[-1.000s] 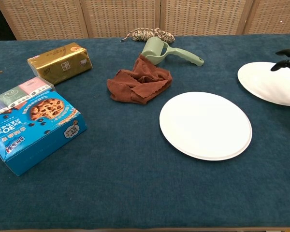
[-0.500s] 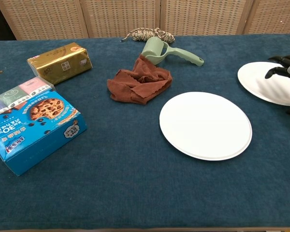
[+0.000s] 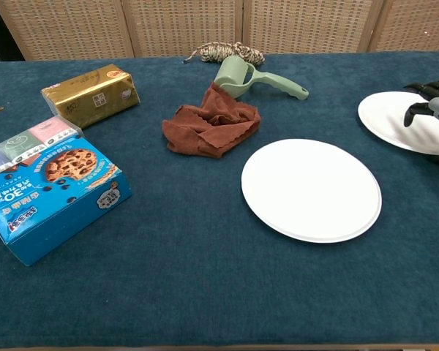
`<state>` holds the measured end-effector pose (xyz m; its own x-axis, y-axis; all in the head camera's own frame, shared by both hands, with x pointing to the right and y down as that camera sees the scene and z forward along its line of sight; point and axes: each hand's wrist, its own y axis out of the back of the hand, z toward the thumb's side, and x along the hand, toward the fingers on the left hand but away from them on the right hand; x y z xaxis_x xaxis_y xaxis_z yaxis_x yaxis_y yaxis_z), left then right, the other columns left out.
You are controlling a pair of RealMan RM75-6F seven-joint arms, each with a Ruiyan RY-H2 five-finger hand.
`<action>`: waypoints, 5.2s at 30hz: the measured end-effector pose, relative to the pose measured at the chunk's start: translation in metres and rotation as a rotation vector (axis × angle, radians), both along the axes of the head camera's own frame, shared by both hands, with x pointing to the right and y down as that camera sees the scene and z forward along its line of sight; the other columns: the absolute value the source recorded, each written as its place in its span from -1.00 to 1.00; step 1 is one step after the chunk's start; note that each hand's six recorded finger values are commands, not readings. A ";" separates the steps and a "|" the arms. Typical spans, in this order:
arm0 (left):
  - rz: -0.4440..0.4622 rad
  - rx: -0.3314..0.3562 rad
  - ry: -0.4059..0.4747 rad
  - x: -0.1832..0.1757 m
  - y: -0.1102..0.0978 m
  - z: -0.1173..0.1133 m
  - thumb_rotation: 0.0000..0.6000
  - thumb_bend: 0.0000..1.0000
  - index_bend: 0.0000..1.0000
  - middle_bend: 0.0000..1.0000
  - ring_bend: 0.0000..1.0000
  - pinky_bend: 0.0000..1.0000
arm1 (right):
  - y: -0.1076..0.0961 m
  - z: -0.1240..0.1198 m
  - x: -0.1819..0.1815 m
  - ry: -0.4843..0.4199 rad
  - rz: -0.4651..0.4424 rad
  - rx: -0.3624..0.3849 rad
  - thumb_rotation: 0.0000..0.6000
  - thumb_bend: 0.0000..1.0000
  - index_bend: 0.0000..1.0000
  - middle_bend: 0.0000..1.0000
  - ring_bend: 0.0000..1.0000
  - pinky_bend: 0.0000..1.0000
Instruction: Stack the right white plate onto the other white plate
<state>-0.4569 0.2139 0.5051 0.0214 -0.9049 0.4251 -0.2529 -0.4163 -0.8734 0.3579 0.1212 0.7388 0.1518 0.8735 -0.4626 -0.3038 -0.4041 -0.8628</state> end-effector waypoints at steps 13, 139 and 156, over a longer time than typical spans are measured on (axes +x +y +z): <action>0.002 0.002 0.007 0.000 0.000 -0.001 1.00 -1.00 -1.00 -1.00 -1.00 -1.00 | -0.001 0.001 0.002 -0.007 0.004 0.042 1.00 -0.26 0.08 -0.93 -1.00 -1.00; 0.032 -0.012 0.032 0.009 0.005 -0.003 1.00 -1.00 -1.00 -1.00 -1.00 -1.00 | 0.103 -0.112 -0.086 -0.270 -0.529 -0.110 1.00 -1.00 -1.00 -1.00 -1.00 -1.00; 0.042 -0.025 0.033 0.012 0.006 0.000 1.00 -1.00 -1.00 -1.00 -1.00 -1.00 | 0.092 -0.112 -0.088 -0.430 -0.538 -0.268 1.00 0.64 -0.10 -0.49 -0.76 -0.66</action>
<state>-0.4451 0.2197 0.5054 0.0731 -0.8920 0.4461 -0.2633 -0.4487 -0.8540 0.2699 0.2130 0.6266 0.7432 0.4923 -0.4531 -0.1769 -0.5085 -0.8427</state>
